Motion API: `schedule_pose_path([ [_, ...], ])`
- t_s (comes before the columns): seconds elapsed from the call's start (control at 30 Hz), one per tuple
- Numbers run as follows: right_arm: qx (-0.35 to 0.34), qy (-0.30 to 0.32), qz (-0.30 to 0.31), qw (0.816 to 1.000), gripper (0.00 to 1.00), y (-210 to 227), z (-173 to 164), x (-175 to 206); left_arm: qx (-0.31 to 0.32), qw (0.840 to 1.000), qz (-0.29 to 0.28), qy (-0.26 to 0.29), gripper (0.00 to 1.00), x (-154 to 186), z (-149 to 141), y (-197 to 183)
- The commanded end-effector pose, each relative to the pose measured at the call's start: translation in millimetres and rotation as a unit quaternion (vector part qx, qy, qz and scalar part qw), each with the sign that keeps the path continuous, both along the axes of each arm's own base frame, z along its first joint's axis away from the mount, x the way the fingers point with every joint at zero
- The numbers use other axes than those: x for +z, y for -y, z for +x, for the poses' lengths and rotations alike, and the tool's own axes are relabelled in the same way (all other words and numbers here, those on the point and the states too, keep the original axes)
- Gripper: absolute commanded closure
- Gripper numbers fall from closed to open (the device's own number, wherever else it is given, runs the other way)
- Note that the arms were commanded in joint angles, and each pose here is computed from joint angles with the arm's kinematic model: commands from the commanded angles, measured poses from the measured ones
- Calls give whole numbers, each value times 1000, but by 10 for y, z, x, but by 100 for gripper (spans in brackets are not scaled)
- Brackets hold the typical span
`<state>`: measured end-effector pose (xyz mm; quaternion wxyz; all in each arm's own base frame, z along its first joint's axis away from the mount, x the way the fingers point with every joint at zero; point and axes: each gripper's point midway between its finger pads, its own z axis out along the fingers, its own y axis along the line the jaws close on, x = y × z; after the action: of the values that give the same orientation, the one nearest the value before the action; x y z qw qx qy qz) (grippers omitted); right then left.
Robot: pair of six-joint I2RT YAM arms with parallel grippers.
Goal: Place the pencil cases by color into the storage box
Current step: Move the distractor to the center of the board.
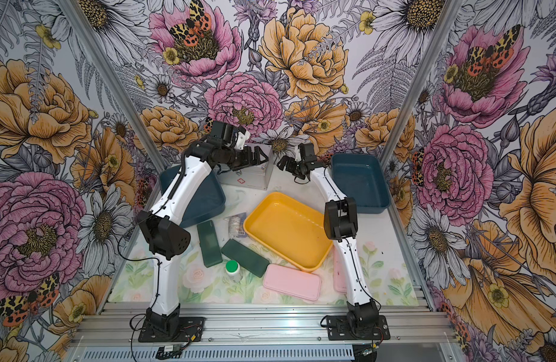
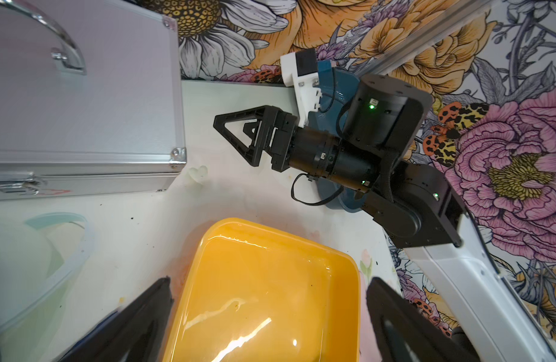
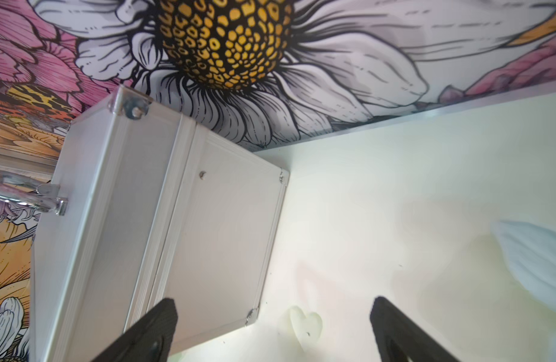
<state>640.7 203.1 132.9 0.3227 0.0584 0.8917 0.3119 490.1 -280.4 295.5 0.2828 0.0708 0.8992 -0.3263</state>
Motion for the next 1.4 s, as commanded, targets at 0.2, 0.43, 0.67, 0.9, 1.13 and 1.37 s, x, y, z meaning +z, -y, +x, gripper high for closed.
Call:
schedule_pose_path([
  [0.2,-104,10,-145,984,1,1087,-651,845,-74,996,-49,8,1,-389,290,612],
  [0.43,-133,-12,-208,969,1,1390,-1335,848,-79,996,-38,7,1,-908,522,787],
  [0.67,-129,-32,-220,967,1,1484,-1883,761,-74,997,-19,5,1,-1195,647,726],
  [0.9,-134,-30,-222,965,1,1538,-1998,791,-52,998,-21,-14,1,-1340,822,373],
  [1.13,-139,-16,-207,968,1,1515,-1936,951,-31,997,-60,-27,1,-1565,1139,-61],
  [1.37,-122,-30,-223,967,1,1512,-1965,889,-37,994,-106,-6,1,-1415,1258,-74],
])
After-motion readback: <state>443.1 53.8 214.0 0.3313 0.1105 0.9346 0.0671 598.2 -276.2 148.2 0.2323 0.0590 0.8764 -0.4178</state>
